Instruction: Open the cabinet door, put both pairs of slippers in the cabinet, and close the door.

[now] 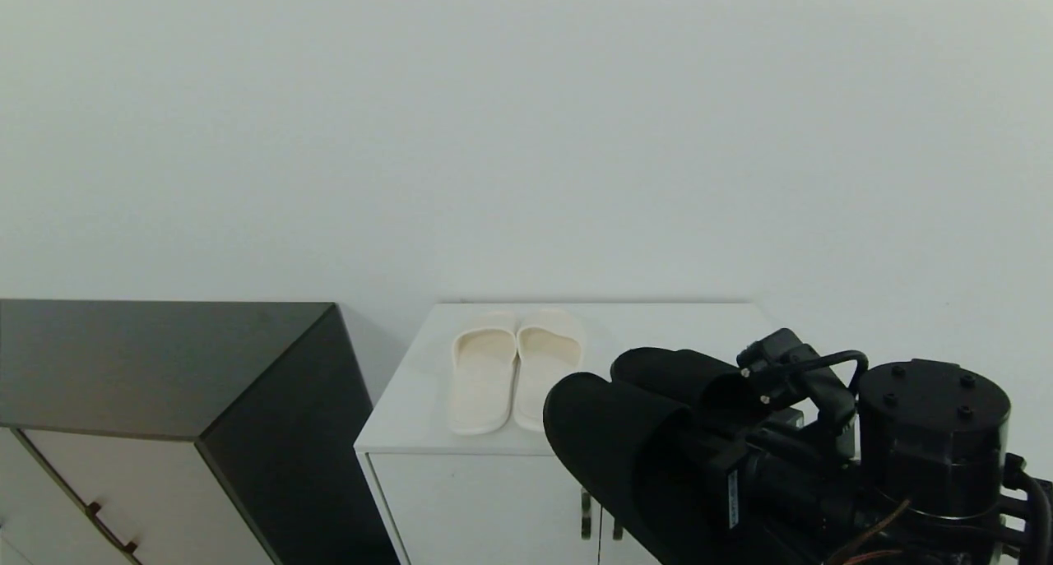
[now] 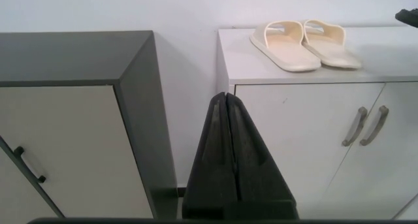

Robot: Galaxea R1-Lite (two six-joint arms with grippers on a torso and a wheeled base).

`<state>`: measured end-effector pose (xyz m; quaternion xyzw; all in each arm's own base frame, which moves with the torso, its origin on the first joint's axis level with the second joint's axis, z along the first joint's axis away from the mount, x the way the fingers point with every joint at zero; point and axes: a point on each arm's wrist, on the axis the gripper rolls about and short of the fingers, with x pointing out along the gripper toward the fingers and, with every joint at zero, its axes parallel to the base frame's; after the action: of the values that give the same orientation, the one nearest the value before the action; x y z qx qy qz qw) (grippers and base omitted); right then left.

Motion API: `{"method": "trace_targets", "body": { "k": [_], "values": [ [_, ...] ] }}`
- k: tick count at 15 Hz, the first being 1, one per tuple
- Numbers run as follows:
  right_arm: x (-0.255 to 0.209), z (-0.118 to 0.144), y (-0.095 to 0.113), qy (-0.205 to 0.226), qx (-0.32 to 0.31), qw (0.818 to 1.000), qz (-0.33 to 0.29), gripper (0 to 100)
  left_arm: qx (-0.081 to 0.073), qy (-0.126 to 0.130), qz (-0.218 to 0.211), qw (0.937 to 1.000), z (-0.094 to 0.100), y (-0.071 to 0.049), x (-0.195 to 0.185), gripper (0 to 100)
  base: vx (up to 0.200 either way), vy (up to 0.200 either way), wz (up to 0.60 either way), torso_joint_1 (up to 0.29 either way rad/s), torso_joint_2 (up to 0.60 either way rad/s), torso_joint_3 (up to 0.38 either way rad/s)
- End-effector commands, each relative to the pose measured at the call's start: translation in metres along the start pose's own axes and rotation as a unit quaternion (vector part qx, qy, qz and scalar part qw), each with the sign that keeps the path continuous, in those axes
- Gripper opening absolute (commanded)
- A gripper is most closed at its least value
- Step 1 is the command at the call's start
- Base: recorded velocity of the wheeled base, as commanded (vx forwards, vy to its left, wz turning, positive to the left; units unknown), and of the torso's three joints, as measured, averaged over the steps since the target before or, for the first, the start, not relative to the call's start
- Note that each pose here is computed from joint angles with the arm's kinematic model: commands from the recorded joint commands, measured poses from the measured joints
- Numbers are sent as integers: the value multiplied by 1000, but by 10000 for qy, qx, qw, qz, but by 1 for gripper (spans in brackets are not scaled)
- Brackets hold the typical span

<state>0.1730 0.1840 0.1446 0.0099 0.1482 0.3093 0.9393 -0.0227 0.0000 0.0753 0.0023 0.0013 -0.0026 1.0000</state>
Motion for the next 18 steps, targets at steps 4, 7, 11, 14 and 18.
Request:
{"method": "trace_targets", "body": {
  "k": [4, 7, 11, 14, 18],
  "values": [
    [-4, -2, -1, 11, -4, 10000, 1, 0, -8, 3, 3, 10000, 0, 0, 0, 0, -100, 0, 0, 2, 0, 2],
    [-5, -6, -1, 87, -17, 10000, -3, 0, -8, 3, 3, 10000, 0, 0, 0, 0, -200, 0, 0, 7, 4, 2],
    [-5, -6, -2, 96, -26, 9999, -43, 0, -8, 3, 3, 10000, 0, 0, 0, 0, -200, 0, 0, -1, -1, 1],
    [-5, -6, -2, 80, -31, 10000, -48, 0, 0, 3, 10, 10000, 0, 0, 0, 0, 0, 0, 0, 0, 0, 0],
    [-7, -7, -4, 88, -23, 9999, -56, 0, 0, 3, 3, 10000, 0, 0, 0, 0, 0, 0, 0, 0, 0, 0]
  ]
}}
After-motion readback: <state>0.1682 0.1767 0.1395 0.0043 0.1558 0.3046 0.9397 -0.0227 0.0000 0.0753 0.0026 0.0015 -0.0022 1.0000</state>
